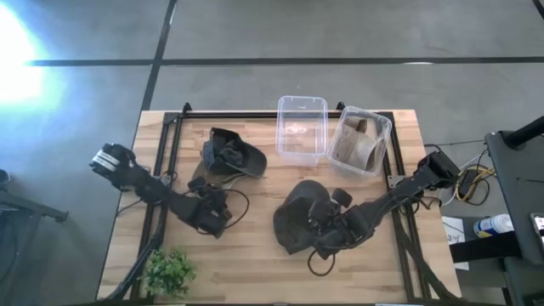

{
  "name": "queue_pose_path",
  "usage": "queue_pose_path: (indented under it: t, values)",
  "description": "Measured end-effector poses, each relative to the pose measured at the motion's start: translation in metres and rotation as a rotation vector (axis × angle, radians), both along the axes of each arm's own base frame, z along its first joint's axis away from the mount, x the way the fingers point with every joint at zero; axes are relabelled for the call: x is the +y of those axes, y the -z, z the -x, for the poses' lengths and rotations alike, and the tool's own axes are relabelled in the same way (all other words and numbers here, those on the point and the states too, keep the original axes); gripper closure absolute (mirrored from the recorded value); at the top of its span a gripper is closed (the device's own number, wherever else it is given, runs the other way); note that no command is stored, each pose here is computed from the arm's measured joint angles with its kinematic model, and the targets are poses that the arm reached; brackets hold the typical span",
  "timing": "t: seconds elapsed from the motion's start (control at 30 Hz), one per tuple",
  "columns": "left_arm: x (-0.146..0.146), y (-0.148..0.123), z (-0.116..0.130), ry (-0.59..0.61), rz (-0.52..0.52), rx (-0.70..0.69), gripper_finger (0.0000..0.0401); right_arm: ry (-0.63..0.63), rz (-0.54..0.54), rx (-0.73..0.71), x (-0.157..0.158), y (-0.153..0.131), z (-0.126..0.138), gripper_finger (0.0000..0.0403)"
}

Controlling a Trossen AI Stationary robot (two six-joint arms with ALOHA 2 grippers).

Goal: Pick & Place hat
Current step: Put the brown cap into the right transparent bin

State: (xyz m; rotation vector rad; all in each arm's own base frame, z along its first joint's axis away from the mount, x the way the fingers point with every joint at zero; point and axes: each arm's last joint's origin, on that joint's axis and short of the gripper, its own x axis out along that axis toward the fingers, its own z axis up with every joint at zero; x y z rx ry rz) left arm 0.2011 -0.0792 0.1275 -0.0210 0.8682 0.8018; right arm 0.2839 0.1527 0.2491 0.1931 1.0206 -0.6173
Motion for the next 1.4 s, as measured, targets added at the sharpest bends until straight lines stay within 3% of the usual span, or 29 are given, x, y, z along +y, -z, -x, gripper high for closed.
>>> queue_pose_path:
  t: [0.27, 0.37, 0.53, 0.6, 0.8, 1.0, 1.17, 1.4]
  values:
    - [0.015, 0.013, -0.006, -0.079, 0.011, 0.069, 0.0217, 0.044, -0.012, -0.007, -0.001, 0.004, 0.002, 0.0268]
    - [0.021, 0.013, -0.009, -0.112, 0.044, 0.081, 0.0256, 0.058, -0.018, -0.014, -0.001, 0.004, 0.002, 0.0268]
    - [0.025, 0.011, -0.009, -0.123, 0.041, 0.086, 0.0365, 0.08, -0.029, -0.026, -0.001, 0.004, 0.001, 0.0268]
    - [0.025, 0.007, -0.008, -0.119, 0.045, 0.077, 0.0387, 0.089, -0.034, -0.033, -0.001, 0.004, 0.001, 0.0268]
    - [0.016, -0.04, -0.018, -0.014, 0.27, 0.017, 0.0389, 0.108, -0.084, -0.105, -0.001, -0.005, 0.0, 0.0269]
    - [0.012, -0.126, -0.013, 0.134, 0.525, -0.226, 0.0392, 0.114, -0.136, -0.244, -0.01, -0.03, 0.001, 0.0284]
    - [0.021, -0.184, 0.011, 0.154, 0.656, -0.482, 0.0392, 0.093, -0.191, -0.338, -0.021, -0.05, 0.0, 0.0296]
    - [0.037, -0.24, 0.039, 0.147, 0.596, -1.019, 0.0393, 0.063, -0.301, -0.514, -0.024, -0.066, -0.016, 0.03]
